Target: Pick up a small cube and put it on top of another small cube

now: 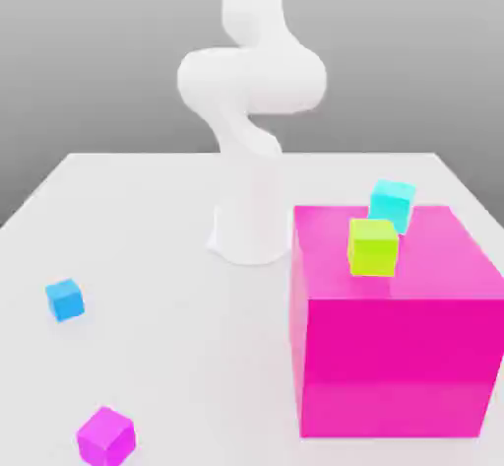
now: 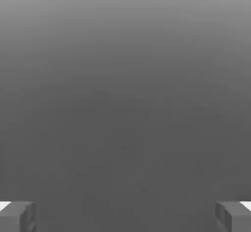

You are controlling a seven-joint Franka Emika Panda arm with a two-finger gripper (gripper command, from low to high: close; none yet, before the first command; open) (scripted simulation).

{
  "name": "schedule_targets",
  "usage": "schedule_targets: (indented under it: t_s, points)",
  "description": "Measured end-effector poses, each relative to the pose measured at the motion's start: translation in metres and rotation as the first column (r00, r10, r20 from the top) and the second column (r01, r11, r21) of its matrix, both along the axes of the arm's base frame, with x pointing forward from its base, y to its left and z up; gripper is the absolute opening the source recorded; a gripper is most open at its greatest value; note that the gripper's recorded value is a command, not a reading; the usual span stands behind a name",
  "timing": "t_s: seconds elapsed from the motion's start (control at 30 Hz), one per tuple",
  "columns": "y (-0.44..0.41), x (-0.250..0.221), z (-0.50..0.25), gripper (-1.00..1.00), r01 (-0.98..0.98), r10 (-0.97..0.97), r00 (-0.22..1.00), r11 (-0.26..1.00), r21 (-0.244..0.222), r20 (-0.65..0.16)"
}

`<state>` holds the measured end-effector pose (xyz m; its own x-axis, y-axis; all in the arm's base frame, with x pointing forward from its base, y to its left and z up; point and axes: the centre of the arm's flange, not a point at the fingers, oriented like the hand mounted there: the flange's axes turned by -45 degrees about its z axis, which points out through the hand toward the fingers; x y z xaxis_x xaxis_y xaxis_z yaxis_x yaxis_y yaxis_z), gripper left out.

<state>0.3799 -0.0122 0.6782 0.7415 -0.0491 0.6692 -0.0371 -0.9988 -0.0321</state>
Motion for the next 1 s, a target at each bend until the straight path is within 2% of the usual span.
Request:
schedule_targets:
  t_s: [0.23, 0.5, 0.7, 0.9, 1.0]
  points:
    - [-0.039, 0.077, -0.107, 0.00, 0.091, -0.080, 0.979, 0.994, 0.053, -0.187]
    - [-0.086, 0.122, -0.247, 0.00, 0.218, -0.173, 0.905, 0.973, 0.075, -0.388]
    - [-0.126, 0.124, -0.357, 0.00, 0.326, -0.249, 0.813, 0.943, 0.058, -0.526]
    - [-0.154, 0.102, -0.466, 0.00, 0.413, -0.307, 0.697, 0.910, 0.013, -0.648]
    - [-0.160, 0.097, -0.511, 0.00, 0.427, -0.317, 0.674, 0.904, 0.001, -0.667]
